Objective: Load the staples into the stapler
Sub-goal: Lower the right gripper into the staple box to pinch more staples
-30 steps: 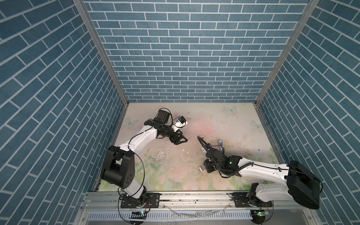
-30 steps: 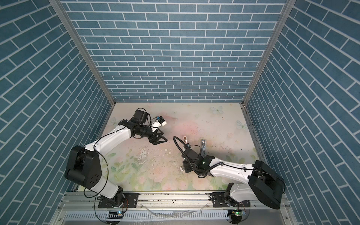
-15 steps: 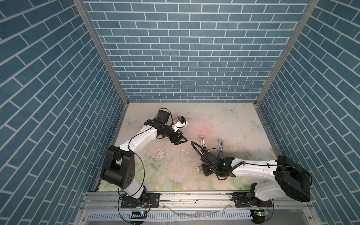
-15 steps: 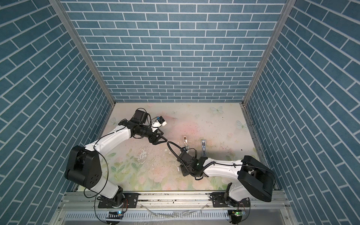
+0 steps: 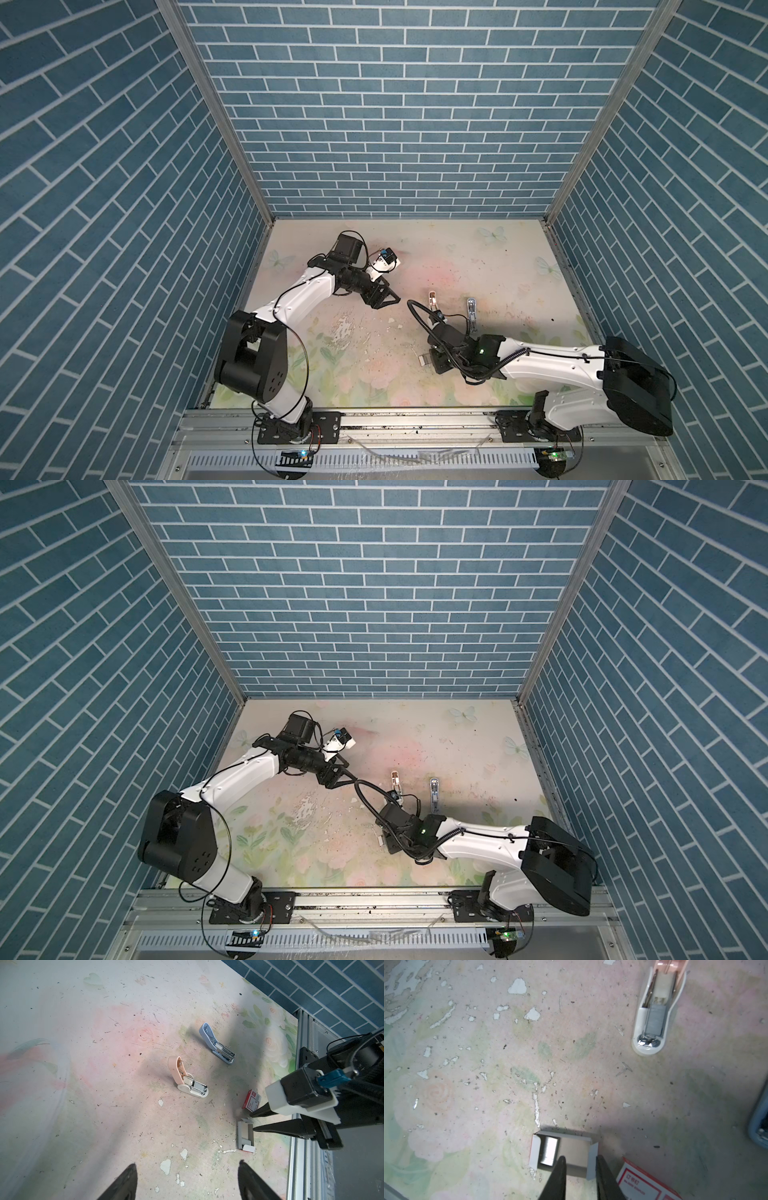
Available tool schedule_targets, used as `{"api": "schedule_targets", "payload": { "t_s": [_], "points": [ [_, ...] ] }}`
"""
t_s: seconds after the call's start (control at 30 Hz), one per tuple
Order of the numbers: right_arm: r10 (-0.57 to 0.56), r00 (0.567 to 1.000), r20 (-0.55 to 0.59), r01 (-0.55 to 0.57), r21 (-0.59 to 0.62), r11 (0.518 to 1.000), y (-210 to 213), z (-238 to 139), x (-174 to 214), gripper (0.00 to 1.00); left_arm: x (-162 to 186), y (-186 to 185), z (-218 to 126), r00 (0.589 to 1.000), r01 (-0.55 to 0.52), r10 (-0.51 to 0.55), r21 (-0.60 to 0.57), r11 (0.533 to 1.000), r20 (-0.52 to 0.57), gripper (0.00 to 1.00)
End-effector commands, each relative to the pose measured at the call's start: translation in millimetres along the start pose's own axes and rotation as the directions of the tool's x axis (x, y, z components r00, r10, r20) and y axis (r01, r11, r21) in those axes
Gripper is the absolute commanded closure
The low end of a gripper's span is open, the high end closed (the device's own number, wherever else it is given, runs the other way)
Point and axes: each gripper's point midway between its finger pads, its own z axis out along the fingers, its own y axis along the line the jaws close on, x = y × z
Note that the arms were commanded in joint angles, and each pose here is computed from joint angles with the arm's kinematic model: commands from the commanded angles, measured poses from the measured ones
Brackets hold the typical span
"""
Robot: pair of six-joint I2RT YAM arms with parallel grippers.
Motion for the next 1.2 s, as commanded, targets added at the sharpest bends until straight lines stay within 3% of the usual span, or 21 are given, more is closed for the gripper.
{"api": "schedule_targets", "payload": {
  "t_s": [0.0, 0.6, 1.17],
  "points": [
    [0.037, 0.999, -0.009, -0.037, -0.008, 0.999, 8.0, 6.5, -0.3, 0.74, 2.7, -2.1, 0.0, 1.000, -0.003, 0.003, 0.012, 1.000, -0.001, 0.23],
    [0.050, 0.998, -0.034, -0.051, -0.039, 0.998, 19.4, 21.0, 6.7, 0.80, 3.6, -2.1, 1.2, 1.000, 0.000, 0.000, 0.018, 1.000, 0.001, 0.23],
    [0.056, 0.997, -0.057, -0.060, -0.072, 0.996, 27.8, 26.6, 12.6, 0.78, 3.2, -3.5, 0.6, 1.000, 0.001, -0.001, 0.021, 1.000, 0.002, 0.23]
  ]
}}
